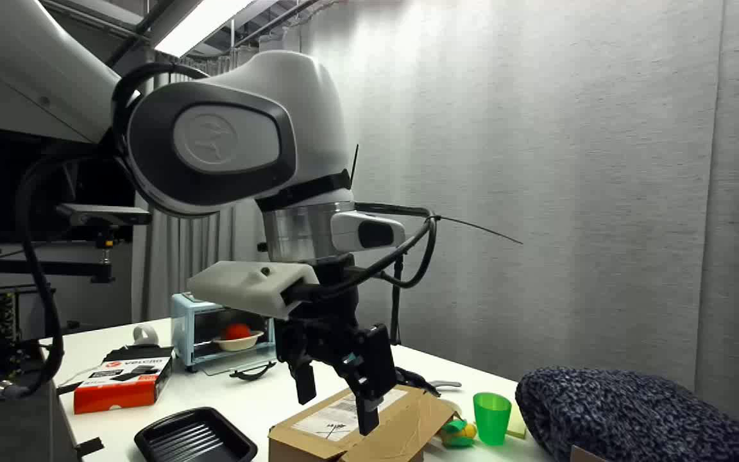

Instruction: Open the box

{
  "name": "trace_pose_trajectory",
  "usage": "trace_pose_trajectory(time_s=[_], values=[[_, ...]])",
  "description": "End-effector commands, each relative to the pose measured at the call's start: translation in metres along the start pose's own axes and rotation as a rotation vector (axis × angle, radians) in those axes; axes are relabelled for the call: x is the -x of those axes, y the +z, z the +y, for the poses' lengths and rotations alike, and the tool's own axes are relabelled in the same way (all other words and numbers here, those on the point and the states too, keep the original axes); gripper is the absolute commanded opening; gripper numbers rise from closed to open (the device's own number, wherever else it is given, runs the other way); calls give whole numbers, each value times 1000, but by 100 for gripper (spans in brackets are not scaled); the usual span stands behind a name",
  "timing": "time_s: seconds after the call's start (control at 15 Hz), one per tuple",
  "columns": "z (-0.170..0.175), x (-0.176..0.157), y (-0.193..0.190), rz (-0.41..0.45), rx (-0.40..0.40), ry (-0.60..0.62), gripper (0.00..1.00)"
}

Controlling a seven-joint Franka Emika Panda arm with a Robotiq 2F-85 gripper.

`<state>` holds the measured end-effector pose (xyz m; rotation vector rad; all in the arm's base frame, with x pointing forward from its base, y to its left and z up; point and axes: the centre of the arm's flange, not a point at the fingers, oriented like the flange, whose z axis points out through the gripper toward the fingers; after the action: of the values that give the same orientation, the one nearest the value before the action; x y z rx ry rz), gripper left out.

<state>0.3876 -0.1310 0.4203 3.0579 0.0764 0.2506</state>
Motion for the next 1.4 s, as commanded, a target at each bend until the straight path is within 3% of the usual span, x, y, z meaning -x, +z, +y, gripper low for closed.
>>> trace_pose_trajectory(time_s=[0.0,0.8,1.33], values=[[0,0,0,0,0,0,100],[0,0,0,0,0,0,100],[14,-49,29,46,0,211,100]])
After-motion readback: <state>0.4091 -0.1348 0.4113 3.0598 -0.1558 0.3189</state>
